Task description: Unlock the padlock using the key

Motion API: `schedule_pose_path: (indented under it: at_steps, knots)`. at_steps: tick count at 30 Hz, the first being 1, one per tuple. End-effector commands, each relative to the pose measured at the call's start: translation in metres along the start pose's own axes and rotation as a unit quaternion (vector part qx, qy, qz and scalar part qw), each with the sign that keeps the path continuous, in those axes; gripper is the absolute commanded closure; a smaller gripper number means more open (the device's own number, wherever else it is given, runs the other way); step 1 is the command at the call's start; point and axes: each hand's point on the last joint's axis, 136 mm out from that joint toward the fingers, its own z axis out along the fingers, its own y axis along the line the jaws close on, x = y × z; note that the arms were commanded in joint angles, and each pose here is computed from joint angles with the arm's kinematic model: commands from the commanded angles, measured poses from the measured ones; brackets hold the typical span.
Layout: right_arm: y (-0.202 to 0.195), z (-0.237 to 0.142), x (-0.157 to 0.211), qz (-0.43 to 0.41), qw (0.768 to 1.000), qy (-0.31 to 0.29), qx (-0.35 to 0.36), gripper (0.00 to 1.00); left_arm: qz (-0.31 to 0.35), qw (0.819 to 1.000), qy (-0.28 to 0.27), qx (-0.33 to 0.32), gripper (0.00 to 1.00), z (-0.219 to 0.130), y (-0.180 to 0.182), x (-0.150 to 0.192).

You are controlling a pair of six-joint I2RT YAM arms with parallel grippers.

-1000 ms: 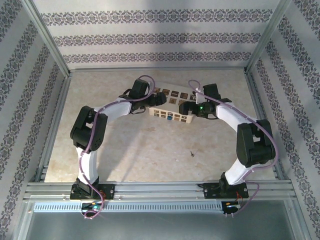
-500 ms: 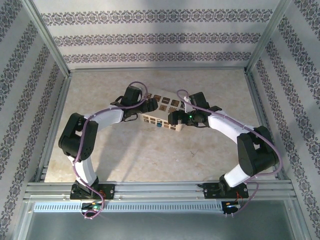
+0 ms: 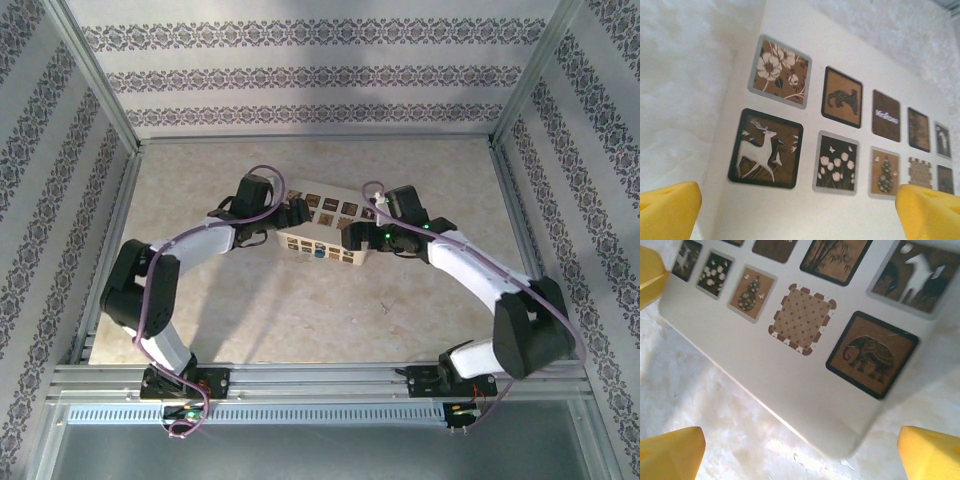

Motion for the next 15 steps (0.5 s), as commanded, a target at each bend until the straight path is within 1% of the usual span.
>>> schedule_pose_path:
  at_steps: [1,3,6,7,12,15]
  knots:
    - [-0.023,-0.028,0.023,-0.009,0.997,0.022,0.069,0.02,0.023,0.998,-0.051,-0.004,0.01,-0.032,-0.001,-0.021]
    - [-0.03,-0.039,0.04,-0.004,0.995,0.036,0.088,0.03,0.037,0.997,-0.069,-0.006,0.01,-0.046,-0.002,-0.023]
    - [-0.038,-0.05,0.07,0.014,0.992,0.062,0.106,0.07,0.048,0.994,-0.096,-0.005,0.01,-0.066,-0.003,-0.024]
    - [-0.04,-0.052,0.081,0.021,0.991,0.074,0.109,0.1,0.049,0.993,-0.107,-0.004,0.01,-0.073,-0.002,-0.024]
    - [-0.047,-0.048,0.125,0.046,0.984,0.126,0.119,0.24,0.02,0.983,-0.18,-0.008,0.01,-0.099,0.01,-0.025]
    - [-0.051,-0.04,0.143,0.051,0.978,0.154,0.13,0.31,0.008,0.978,-0.21,-0.019,0.01,-0.108,0.021,-0.022]
